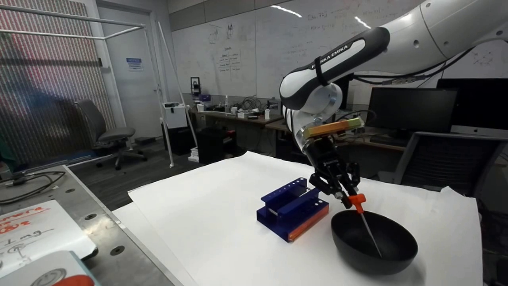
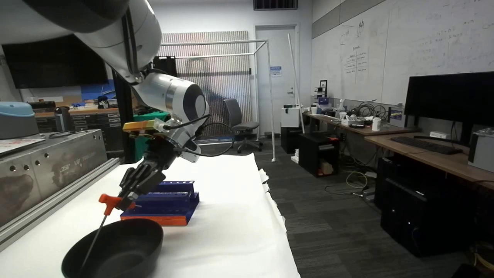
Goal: Put the orange object into the black bowl.
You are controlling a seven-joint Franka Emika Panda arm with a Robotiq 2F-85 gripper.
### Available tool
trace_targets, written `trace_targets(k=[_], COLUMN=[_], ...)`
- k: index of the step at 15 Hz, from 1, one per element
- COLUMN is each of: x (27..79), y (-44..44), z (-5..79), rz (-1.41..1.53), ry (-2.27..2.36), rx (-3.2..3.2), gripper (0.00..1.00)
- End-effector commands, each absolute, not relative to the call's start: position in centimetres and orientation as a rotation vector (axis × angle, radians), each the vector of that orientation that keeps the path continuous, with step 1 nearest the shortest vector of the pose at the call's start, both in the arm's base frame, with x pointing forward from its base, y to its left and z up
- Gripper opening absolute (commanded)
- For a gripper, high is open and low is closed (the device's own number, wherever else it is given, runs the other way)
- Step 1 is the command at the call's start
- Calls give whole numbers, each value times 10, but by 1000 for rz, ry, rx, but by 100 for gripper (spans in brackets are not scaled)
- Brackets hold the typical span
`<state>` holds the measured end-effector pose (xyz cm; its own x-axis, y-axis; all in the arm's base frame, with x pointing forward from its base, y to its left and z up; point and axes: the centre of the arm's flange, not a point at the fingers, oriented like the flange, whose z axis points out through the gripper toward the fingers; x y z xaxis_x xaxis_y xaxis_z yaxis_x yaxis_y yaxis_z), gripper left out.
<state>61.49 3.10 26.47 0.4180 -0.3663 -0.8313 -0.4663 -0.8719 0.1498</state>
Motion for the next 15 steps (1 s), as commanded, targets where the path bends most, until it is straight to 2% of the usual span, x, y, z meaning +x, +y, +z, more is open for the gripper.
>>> trace_targets(k=[1, 2, 4, 10, 15], x=[610, 608, 608, 610, 613], y=[32, 32, 31, 28, 33], z=[247, 237, 224, 220, 280], rz=[1468, 1474, 1494, 1475, 1265], ry=[759, 790, 808, 805, 757], rx=[-2554, -2565, -2560, -2549, -2634], gripper=[14, 46, 54, 99, 100])
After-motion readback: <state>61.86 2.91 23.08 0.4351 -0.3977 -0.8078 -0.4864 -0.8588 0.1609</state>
